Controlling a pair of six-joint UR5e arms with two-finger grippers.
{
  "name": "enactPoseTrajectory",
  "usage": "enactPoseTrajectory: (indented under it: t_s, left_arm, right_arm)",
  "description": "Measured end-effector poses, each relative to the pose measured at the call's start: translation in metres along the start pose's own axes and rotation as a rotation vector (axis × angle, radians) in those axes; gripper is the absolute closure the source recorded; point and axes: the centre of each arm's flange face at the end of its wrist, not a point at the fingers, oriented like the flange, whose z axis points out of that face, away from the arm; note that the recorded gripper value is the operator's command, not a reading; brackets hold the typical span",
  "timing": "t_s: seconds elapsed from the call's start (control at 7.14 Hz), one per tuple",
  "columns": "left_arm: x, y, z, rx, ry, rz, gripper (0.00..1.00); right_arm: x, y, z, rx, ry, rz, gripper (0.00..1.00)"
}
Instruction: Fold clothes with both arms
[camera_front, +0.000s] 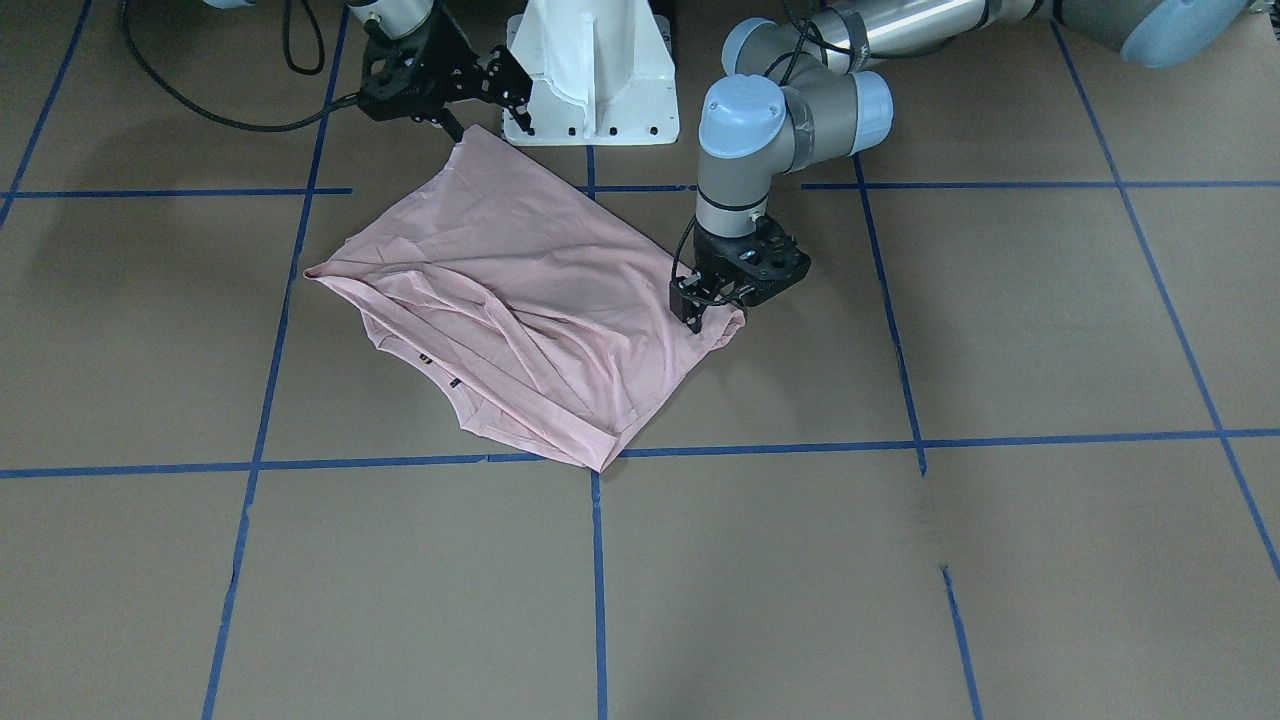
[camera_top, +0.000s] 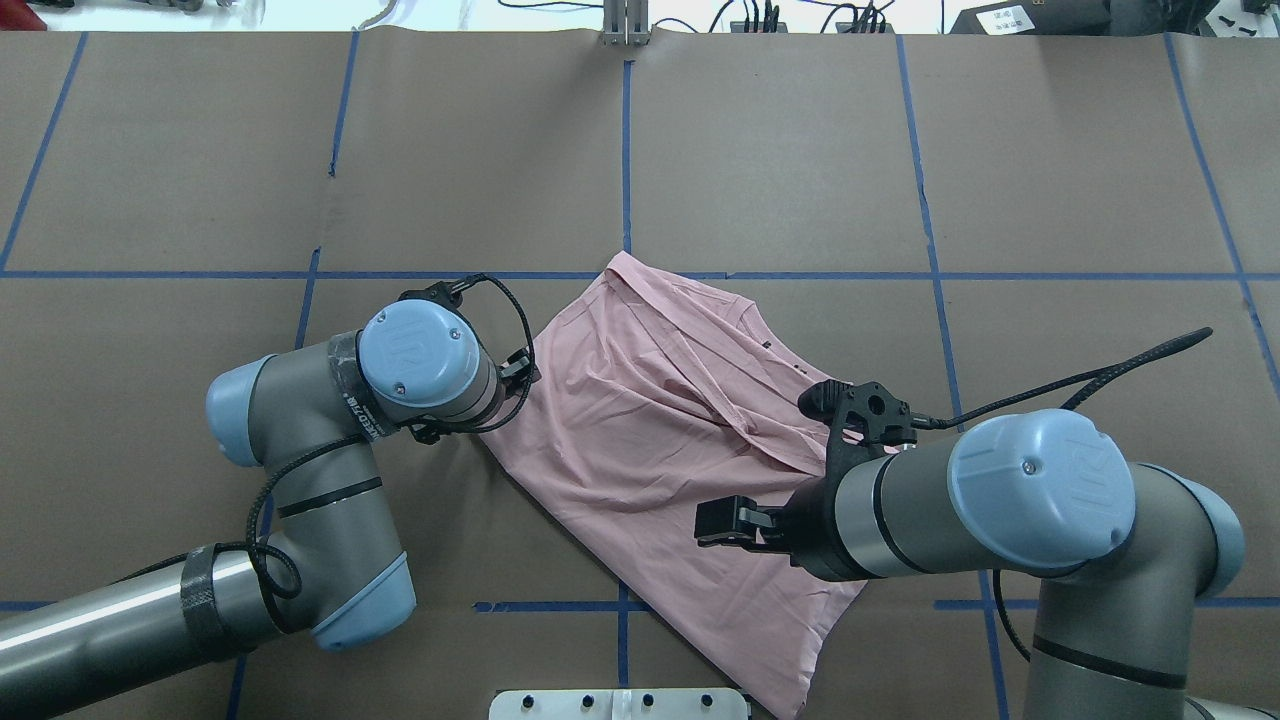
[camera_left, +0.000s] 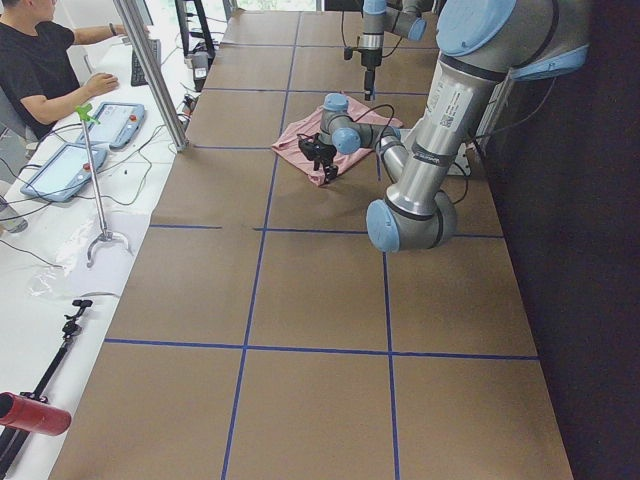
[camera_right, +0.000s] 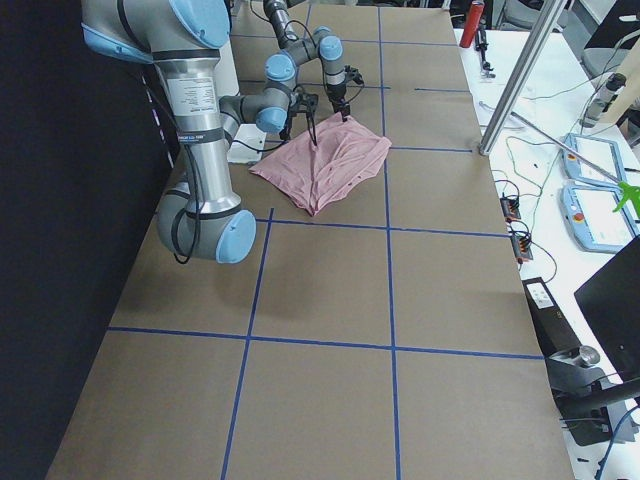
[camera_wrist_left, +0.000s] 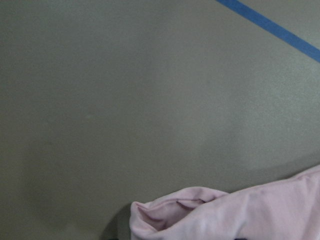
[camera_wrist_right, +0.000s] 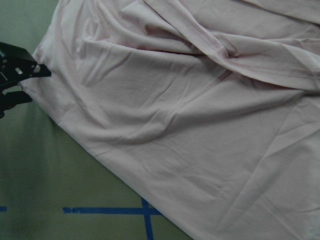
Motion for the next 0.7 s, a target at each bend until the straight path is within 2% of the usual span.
enactPoseTrajectory:
  t_s: [0.42, 0.7]
  left_arm:
    - [0.003, -0.002, -0.008, -0.006, 0.013, 0.006, 1.0]
    - [0.006, -0.036, -0.018, 0.027, 0.028, 0.006, 1.0]
  right_arm:
    - [0.0, 0.0, 0.0, 0.001, 0.0, 0.001, 0.0]
    - [0.0, -0.002, -0.001, 0.005, 0.0, 0.003, 0.0]
